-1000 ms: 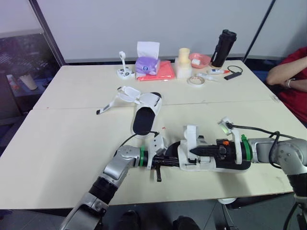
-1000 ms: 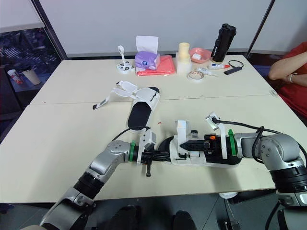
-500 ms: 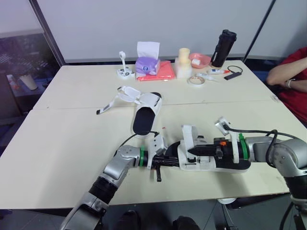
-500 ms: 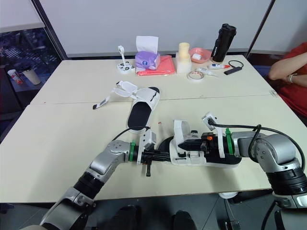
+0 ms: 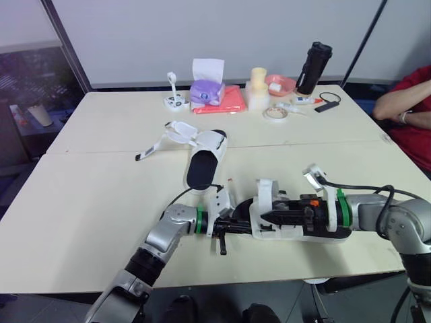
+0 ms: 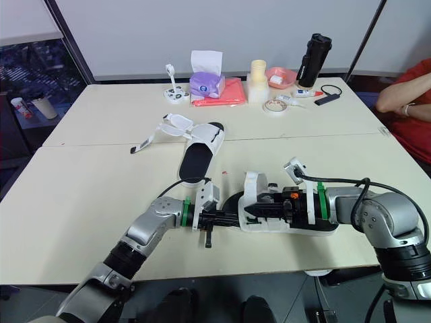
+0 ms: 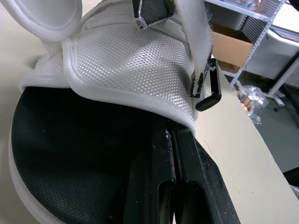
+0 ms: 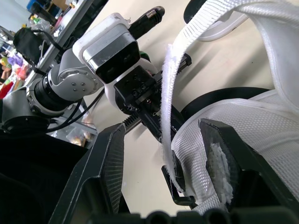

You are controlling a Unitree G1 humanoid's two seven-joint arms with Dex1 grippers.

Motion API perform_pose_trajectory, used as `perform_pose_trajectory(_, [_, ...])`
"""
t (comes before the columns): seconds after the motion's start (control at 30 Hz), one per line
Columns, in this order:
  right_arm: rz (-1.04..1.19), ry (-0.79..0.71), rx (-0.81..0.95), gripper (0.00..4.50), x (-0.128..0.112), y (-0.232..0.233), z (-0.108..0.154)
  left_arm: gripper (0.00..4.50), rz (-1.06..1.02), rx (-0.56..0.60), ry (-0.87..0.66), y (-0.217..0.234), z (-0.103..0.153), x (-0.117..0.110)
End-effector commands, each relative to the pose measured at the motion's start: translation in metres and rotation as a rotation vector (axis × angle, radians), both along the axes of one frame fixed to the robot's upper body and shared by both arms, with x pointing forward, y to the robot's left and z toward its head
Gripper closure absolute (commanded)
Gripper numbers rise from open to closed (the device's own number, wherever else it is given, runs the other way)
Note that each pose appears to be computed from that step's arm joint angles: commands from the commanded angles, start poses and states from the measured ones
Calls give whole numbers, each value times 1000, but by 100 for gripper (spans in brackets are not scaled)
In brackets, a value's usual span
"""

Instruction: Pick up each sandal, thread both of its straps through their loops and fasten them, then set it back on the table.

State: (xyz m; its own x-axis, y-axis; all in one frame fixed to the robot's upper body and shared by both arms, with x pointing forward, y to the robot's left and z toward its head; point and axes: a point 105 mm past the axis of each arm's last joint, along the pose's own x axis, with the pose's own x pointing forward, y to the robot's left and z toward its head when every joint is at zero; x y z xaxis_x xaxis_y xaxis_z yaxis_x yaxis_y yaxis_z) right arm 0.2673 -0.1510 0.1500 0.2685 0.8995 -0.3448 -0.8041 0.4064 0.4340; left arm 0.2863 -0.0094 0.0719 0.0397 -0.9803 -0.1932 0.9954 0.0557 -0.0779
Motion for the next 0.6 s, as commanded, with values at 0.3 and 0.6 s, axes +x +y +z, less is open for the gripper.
perform_pose_trajectory(0.3, [-16,-63,-60,444,0,-2,4,450,4,123,84,6,-38,-9])
perform_pose_trajectory(0.6, [-19,-28,-24,444,1,-8,11,450,3,121,87,4,-39,-9])
